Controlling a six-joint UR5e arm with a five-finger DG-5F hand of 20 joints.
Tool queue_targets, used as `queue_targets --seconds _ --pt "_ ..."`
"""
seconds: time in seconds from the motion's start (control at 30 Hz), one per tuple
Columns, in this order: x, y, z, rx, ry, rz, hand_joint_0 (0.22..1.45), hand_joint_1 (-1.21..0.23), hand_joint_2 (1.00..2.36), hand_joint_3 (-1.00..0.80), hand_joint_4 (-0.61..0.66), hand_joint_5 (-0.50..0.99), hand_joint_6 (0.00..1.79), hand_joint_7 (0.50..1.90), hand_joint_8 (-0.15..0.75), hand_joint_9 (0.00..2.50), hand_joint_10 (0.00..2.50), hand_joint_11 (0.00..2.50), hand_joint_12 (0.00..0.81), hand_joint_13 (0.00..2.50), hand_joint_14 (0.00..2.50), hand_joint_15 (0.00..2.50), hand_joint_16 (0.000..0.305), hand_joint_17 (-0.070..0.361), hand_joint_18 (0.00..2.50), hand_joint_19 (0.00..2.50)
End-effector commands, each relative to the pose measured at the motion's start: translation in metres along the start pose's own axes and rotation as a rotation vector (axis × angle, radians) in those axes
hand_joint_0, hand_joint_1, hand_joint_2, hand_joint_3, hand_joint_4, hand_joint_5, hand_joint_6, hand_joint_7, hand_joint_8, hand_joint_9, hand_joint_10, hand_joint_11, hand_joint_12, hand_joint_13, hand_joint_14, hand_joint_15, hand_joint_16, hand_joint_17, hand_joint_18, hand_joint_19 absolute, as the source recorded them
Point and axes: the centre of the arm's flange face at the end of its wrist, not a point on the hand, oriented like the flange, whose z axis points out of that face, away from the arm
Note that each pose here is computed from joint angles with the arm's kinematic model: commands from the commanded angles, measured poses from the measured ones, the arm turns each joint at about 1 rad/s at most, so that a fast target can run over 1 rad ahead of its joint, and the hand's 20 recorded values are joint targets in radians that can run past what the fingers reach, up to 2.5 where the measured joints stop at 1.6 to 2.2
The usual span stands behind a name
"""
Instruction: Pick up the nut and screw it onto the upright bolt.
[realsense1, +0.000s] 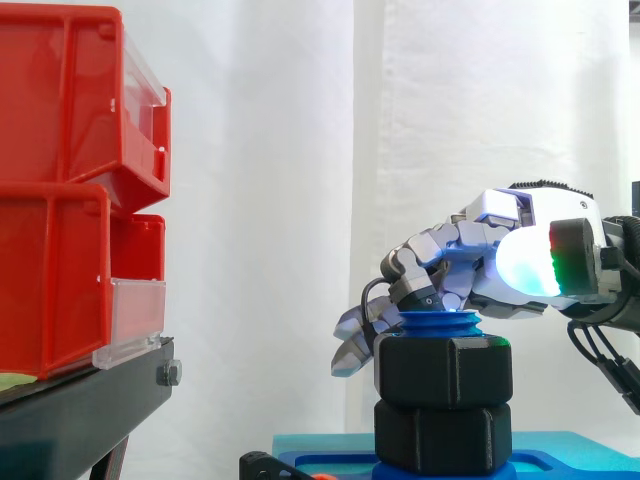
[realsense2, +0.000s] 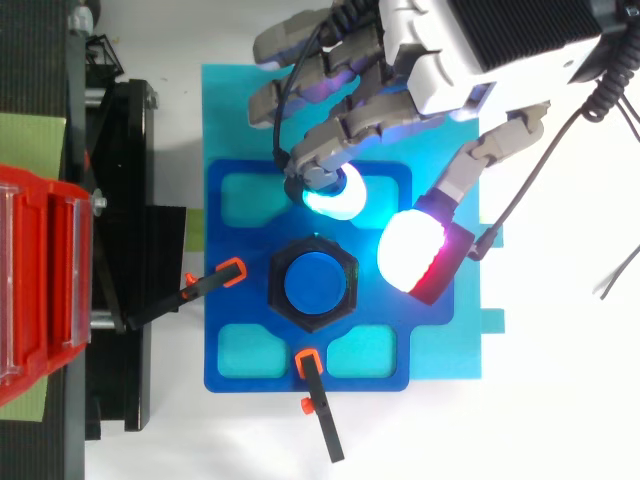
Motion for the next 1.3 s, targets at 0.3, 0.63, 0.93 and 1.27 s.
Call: queue_targets --seconds 0.3,0.63,0.93,1.27 --pt "-0.009 0.002 0.006 -0.014 -0.017 -0.005 0.46 -0.17 1.0 -0.5 0.25 -0.05 0.5 1.04 0.283 1.08 0.0 0.0 0.283 0.62 0.0 0.0 0.029 0.064 0.42 0.0" --pt "-0.023 0.019 0.032 -0.053 -0.047 -0.017 0.45 -0.17 1.0 -0.5 0.21 -0.13 0.5 0.79 0.286 0.92 0.0 0.0 0.322 0.56 0.0 0.0 0.035 0.078 0.36 0.0" --pt "0.005 0.03 0.031 -0.035 -0.013 0.007 0.45 -0.17 1.0 -0.5 0.19 -0.15 0.5 0.7 0.277 0.81 0.0 0.0 0.337 0.49 0.0 0.0 0.038 0.086 0.28 0.0" --pt "0.015 0.041 0.037 -0.036 -0.009 0.015 0.44 -0.17 1.0 -0.5 0.19 -0.15 0.5 0.72 0.273 0.78 0.0 0.0 0.341 0.48 0.0 0.0 0.04 0.089 0.26 0.0"
